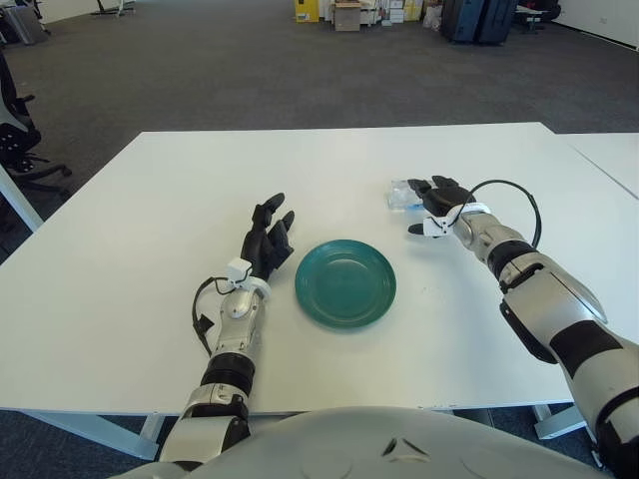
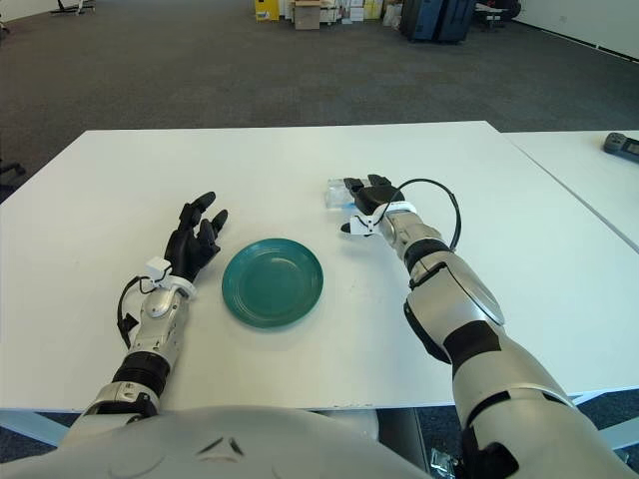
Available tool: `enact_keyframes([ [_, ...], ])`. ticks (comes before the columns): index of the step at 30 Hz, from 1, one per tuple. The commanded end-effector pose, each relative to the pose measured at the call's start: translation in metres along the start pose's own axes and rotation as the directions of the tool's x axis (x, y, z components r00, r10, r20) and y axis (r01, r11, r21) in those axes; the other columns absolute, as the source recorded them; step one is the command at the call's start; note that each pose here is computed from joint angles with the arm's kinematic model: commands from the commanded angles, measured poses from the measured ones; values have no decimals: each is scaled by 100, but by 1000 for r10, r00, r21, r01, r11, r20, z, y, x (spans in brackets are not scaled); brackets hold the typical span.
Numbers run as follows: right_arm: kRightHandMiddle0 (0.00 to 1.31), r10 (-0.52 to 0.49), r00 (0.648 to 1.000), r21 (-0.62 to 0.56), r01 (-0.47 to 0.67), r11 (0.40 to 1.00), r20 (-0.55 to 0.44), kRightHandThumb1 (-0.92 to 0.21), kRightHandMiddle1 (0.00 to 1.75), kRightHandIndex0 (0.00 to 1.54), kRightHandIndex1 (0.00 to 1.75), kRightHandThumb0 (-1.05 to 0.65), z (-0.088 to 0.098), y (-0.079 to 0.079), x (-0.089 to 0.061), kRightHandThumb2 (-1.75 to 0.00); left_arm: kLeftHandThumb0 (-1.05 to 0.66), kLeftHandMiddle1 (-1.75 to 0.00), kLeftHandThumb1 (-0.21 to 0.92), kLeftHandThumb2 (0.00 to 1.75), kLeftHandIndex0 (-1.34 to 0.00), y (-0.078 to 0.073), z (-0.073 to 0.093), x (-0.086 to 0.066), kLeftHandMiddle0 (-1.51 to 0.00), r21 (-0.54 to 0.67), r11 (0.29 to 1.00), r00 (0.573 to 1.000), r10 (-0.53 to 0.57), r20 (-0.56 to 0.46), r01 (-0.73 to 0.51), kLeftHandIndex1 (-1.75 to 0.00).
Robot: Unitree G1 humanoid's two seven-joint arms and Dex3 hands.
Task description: Put the bottle into the plate.
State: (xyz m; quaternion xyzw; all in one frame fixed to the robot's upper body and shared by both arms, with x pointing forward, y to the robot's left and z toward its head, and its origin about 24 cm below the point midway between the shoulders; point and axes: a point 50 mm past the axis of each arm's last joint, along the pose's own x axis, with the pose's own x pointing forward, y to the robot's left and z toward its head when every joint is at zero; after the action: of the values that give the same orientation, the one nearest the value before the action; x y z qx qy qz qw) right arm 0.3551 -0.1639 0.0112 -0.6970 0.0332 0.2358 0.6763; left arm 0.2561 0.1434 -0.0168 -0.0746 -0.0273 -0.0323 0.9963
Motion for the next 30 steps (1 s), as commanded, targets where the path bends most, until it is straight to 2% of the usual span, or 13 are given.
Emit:
enact_keyframes([
  [1, 0, 86, 995, -48, -84, 995, 45, -92, 30, 13, 3, -91, 7, 14, -2, -63, -79, -2, 92, 89, -2, 1, 4, 0, -53, 0, 1000, 1000, 8, 13, -8, -84],
  [6, 0, 123, 991, -78, -118, 990, 61, -92, 29, 14, 2, -90, 4, 20, -5, -66, -79, -2, 92, 89, -2, 2, 5, -1, -53, 3, 1000, 1000, 13, 19, -13, -84],
  [9, 0, 147, 986, -98, -139, 985, 78, -92, 28, 15, 2, -90, -5, 23, -11, -68, -79, -2, 92, 89, -2, 3, 6, -1, -53, 6, 1000, 1000, 16, 18, -16, -84],
  [15, 0, 156, 975, -113, -139, 984, 160, -92, 27, 16, 2, -91, -19, 19, -23, -72, -79, -2, 92, 91, -3, 7, 7, -2, -55, 5, 1000, 1000, 26, 9, -26, -85],
  [22, 0, 111, 949, -96, -85, 992, 295, -92, 27, 16, 1, -91, -26, 4, -42, -71, -79, -1, 92, 94, -2, 10, 5, -1, -54, 7, 1000, 999, 30, -17, -30, -84],
  [24, 0, 104, 946, -94, -79, 992, 307, -92, 26, 16, 1, -91, -26, 2, -46, -71, -79, -1, 92, 94, -2, 11, 5, -1, -54, 8, 999, 999, 31, -21, -31, -84],
  [30, 0, 12, 936, -82, 18, 997, 353, -92, 23, 17, 1, -92, -30, -20, -64, -71, -79, -1, 92, 95, -2, 12, 3, 0, -53, 9, 1000, 999, 29, -42, -29, -84],
])
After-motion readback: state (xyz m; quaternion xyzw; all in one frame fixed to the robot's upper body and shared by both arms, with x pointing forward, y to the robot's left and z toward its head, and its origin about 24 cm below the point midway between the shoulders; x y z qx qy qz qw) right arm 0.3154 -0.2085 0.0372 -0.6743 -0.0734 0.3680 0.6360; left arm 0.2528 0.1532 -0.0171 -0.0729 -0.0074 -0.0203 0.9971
